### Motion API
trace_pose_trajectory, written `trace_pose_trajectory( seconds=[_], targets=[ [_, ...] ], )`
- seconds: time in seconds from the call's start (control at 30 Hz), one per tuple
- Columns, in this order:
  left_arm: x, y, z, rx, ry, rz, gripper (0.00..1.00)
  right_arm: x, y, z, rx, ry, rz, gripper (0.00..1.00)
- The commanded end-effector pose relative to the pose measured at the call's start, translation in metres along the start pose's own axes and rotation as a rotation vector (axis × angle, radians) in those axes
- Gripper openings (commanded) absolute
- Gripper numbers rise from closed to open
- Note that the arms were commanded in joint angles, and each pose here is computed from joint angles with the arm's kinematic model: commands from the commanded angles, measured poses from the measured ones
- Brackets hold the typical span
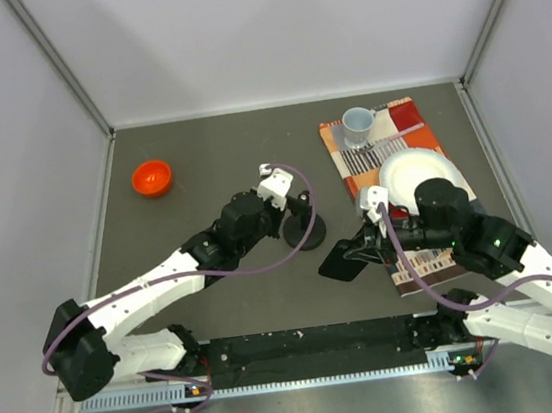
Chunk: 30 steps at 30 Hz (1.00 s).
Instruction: Place the phone on the phone stand
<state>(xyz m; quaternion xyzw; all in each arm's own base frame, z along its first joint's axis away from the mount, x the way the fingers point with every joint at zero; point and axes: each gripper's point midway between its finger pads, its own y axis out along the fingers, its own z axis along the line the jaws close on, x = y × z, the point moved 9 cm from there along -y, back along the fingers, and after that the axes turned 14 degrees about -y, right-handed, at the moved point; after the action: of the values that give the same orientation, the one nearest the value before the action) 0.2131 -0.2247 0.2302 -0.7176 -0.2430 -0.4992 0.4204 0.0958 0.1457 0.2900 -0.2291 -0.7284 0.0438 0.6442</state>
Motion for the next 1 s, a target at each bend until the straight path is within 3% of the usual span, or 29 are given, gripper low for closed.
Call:
trace_pose_trajectory(
  seconds=[0.0,0.17,0.37,0.47,0.97],
  targets=[
    [0.017,-0.020,-0.011,-0.188,0.071,-0.066,0.00,0.043,0.001,-0.004,0.179,-0.357,-0.217,0.00],
    [0.020,-0.032,-0.018,-0.321,0.127,0.029,0.00,0.051,0.032,-0.014,0.363,-0.522,-0.238,0.00],
    [0.021,-0.038,-0.004,-0.406,0.191,-0.037,0.00,0.086,0.054,-0.027,0.474,-0.657,-0.362,0.00],
    [0.022,-0.037,0.003,-0.411,0.221,-0.055,0.00,0.087,0.068,-0.034,0.484,-0.698,-0.363,0.00],
    [0.015,-0.039,0.002,-0.498,0.243,-0.029,0.00,0.085,0.105,-0.052,0.528,-0.714,-0.330,0.00]
  ],
)
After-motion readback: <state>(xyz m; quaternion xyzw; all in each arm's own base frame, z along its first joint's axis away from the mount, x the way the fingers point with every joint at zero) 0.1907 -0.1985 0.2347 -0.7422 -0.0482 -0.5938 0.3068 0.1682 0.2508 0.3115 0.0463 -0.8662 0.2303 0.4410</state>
